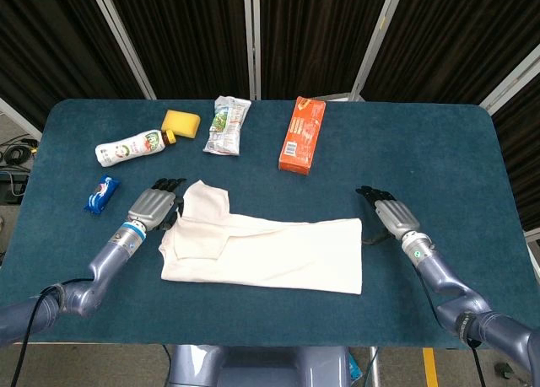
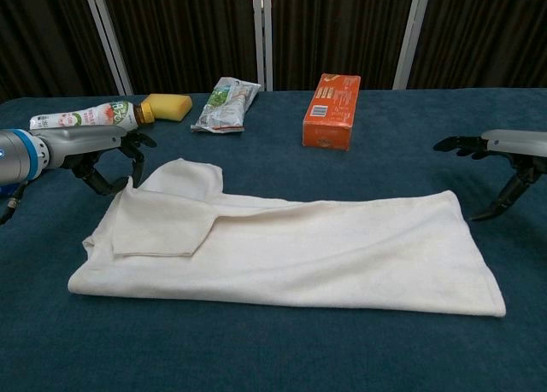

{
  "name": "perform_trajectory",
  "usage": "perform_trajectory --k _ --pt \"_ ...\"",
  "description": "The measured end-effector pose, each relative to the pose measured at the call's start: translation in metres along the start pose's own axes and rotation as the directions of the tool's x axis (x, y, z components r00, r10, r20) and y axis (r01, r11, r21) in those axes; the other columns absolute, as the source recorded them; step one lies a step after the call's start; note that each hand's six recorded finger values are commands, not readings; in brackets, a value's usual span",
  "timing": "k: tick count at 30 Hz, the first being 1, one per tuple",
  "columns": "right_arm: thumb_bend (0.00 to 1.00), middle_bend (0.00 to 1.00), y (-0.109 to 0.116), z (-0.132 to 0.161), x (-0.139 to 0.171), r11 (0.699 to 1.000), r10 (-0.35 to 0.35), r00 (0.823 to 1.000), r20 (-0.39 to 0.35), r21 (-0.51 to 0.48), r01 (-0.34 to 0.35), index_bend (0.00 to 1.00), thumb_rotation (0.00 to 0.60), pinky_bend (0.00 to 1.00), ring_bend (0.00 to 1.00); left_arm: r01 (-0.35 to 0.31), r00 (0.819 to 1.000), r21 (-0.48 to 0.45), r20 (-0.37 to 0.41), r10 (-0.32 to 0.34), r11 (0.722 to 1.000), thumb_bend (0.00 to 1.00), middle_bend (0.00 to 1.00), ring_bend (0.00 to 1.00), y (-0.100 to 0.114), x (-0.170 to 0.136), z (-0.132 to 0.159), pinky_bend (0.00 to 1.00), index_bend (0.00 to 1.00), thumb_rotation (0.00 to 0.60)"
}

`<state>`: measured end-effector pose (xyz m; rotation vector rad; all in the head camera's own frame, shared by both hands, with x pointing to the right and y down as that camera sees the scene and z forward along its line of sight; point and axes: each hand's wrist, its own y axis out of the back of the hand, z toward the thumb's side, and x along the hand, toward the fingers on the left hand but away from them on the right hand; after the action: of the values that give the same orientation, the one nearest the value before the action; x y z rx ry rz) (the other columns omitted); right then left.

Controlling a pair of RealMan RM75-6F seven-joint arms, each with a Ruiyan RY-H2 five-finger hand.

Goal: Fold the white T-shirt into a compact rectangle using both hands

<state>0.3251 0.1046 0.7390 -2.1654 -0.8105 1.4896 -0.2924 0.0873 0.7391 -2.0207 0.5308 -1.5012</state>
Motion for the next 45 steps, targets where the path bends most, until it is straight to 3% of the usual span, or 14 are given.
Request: perform_trajectory --k 2,7,16,18,24,34,45 --pt "0.02 0.0 0.001 0.0 0.004 1.0 -0.002 1.0 -0.007 0.003 0.002 0.02 0.6 0.0 0.0 0.01 1.0 0.003 -0.008 -0.01 1.0 0.34 0.0 0.0 -0.002 -0.001 -0.002 0.0 0.0 0.6" --pt "0.02 0.0 0.004 0.001 0.015 1.0 -0.012 0.999 -0.03 0.008 0.012 0.02 0.6 0.0 0.0 0.018 0.999 0.004 -0.033 -0.018 1.0 0.24 0.0 0.0 -0.002 -0.003 -0.009 0.0 0.0 0.6" --pt "0.02 0.0 0.016 0.0 0.047 0.998 -0.054 0.996 -0.07 0.012 0.055 0.05 0.6 0.0 0.0 -0.066 0.997 -0.014 -0.028 0.066 0.998 0.24 0.0 0.0 0.02 -0.023 -0.02 0.0 0.0 0.6" --pt "0.02 0.0 0.019 -0.001 0.058 0.998 -0.068 0.995 -0.077 0.013 0.069 0.07 0.6 0.0 0.0 -0.078 0.997 -0.012 -0.018 0.077 0.997 0.24 0.0 0.0 0.023 -0.03 -0.023 0.0 0.03 0.6" --pt "0.02 0.0 0.025 -0.007 0.097 0.993 -0.115 0.989 -0.088 0.021 0.118 0.08 0.6 0.0 0.0 -0.119 0.992 0.033 0.046 0.117 0.992 0.24 0.0 0.0 0.026 -0.055 -0.029 0.0 0.28 0.6" --pt "0.02 0.0 0.024 -0.012 0.162 0.967 -0.239 0.967 -0.085 0.07 0.245 0.1 0.6 0.0 0.0 -0.12 0.973 0.113 0.212 0.094 0.986 0.26 0.0 0.0 -0.005 -0.09 -0.02 0.0 0.37 0.6" --pt "0.02 0.0 0.014 -0.014 0.202 0.939 -0.322 0.945 -0.053 0.105 0.326 0.13 0.6 0.0 0.0 -0.124 0.955 0.183 0.29 0.067 0.975 0.26 0.0 0.0 -0.036 -0.084 0.003 0.0 0.38 0.6"
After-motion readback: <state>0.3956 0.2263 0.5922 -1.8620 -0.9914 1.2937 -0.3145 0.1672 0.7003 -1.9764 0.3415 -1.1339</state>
